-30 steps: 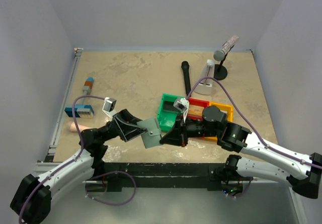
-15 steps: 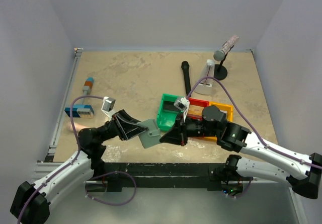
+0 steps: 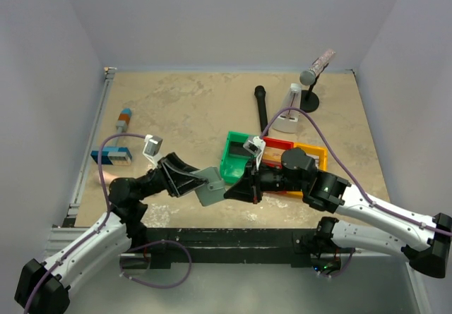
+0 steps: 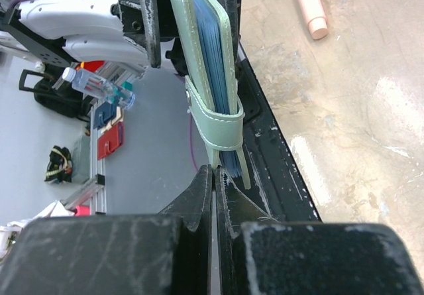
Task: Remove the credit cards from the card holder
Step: Open the card holder.
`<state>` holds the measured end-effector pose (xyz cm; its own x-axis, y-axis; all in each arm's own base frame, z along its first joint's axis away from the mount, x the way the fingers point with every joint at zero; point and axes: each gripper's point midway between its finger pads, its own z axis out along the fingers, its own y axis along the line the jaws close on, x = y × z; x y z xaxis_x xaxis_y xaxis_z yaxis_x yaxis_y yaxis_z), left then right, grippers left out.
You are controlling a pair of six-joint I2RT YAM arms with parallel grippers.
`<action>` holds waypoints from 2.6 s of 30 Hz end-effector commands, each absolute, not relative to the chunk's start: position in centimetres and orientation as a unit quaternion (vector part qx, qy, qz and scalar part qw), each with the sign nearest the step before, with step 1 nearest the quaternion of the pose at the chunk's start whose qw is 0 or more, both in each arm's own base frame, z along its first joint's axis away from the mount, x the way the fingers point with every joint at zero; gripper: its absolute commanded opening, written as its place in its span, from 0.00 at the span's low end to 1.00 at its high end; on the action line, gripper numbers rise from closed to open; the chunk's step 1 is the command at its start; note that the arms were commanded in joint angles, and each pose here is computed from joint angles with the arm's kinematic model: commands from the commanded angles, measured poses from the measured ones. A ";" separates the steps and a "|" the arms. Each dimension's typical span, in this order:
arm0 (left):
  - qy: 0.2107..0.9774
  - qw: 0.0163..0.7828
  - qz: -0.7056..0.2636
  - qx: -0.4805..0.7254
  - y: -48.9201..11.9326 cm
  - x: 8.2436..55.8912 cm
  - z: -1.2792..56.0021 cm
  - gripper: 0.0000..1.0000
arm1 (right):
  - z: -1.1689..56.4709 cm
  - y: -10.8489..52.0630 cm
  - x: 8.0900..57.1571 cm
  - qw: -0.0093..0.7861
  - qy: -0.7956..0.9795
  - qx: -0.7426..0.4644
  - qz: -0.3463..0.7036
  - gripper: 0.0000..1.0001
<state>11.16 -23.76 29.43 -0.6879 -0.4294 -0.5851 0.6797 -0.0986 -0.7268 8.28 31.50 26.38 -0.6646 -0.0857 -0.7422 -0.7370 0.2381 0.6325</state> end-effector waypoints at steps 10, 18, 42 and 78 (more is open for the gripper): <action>0.531 0.402 -0.731 0.147 -23.6 10.4 31.8 0.29 | 26.4 31.3 9.0 0.313 0.732 -0.276 0.539 0.00; 0.653 0.435 -0.610 0.113 -23.3 14.1 30.2 0.12 | 27.8 28.3 11.2 0.373 0.764 -0.251 0.462 0.70; 0.843 0.380 -0.362 -0.117 -19.3 19.4 26.3 0.00 | 30.6 31.4 18.0 0.507 0.804 -0.277 0.143 0.63; 0.811 0.301 -0.466 -0.186 -22.0 18.1 28.1 0.00 | 27.1 37.1 16.9 0.455 0.818 -0.322 0.144 0.52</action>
<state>18.39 -20.62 24.92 -0.7458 -0.5681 -0.3480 -0.0876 0.6014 -0.7941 16.39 36.85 26.40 -0.3770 -0.4113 -0.8299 -0.6899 0.7226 -0.0447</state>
